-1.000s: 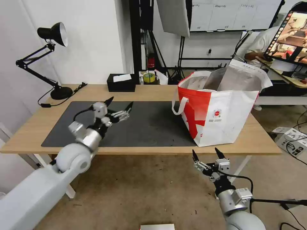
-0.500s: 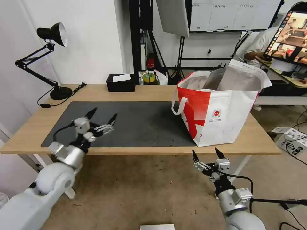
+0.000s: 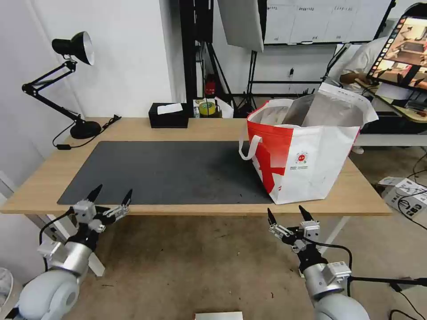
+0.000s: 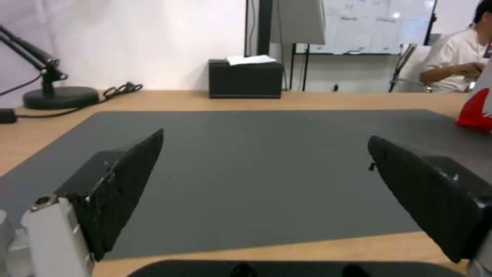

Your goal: Pick up the trash from the table and place it into the takeout bag.

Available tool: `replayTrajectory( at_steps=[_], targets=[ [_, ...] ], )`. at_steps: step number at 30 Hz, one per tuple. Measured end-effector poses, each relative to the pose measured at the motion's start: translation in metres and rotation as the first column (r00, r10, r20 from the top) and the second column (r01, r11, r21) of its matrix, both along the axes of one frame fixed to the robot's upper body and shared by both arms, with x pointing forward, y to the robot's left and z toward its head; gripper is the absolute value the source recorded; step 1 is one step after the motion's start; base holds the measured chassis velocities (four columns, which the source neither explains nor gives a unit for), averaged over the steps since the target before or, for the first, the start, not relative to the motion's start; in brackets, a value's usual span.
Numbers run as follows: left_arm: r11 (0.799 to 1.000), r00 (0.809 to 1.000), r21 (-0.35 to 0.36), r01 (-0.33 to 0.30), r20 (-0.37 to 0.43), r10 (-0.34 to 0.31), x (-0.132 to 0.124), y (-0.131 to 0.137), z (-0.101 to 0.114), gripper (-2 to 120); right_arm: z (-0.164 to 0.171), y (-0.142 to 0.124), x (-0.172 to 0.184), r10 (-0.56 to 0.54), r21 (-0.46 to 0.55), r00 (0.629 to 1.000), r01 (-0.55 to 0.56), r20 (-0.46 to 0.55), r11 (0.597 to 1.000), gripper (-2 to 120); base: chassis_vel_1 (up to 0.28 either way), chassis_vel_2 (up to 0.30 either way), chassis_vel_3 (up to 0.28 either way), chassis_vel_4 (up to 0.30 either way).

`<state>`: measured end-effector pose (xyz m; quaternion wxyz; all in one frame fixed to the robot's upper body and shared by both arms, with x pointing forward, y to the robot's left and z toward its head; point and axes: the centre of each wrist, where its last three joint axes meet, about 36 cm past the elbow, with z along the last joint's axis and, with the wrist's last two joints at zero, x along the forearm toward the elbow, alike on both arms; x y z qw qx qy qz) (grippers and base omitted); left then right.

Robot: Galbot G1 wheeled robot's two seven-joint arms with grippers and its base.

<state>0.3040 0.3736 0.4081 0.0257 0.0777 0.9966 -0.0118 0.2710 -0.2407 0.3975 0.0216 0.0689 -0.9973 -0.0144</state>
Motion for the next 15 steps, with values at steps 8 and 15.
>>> replayTrajectory(
  at_steps=[8, 15],
  targets=[
    [1.0, 1.0, 0.011, -0.019, -0.015, 0.019, -0.0068, -0.0009, -0.0016, 100, 0.0, 0.0, 0.0, 0.0, 0.0, 1.0, 0.0, 0.0, 1.0, 100, 0.0, 0.0, 0.0, 0.0],
    [0.999, 0.999, 0.003, -0.043, -0.027, 0.043, -0.009, -0.0014, -0.0011, 100, 0.0, 0.0, 0.0, 0.0, 0.0, 1.0, 0.0, 0.0, 1.0, 100, 0.0, 0.0, 0.0, 0.0]
  ],
)
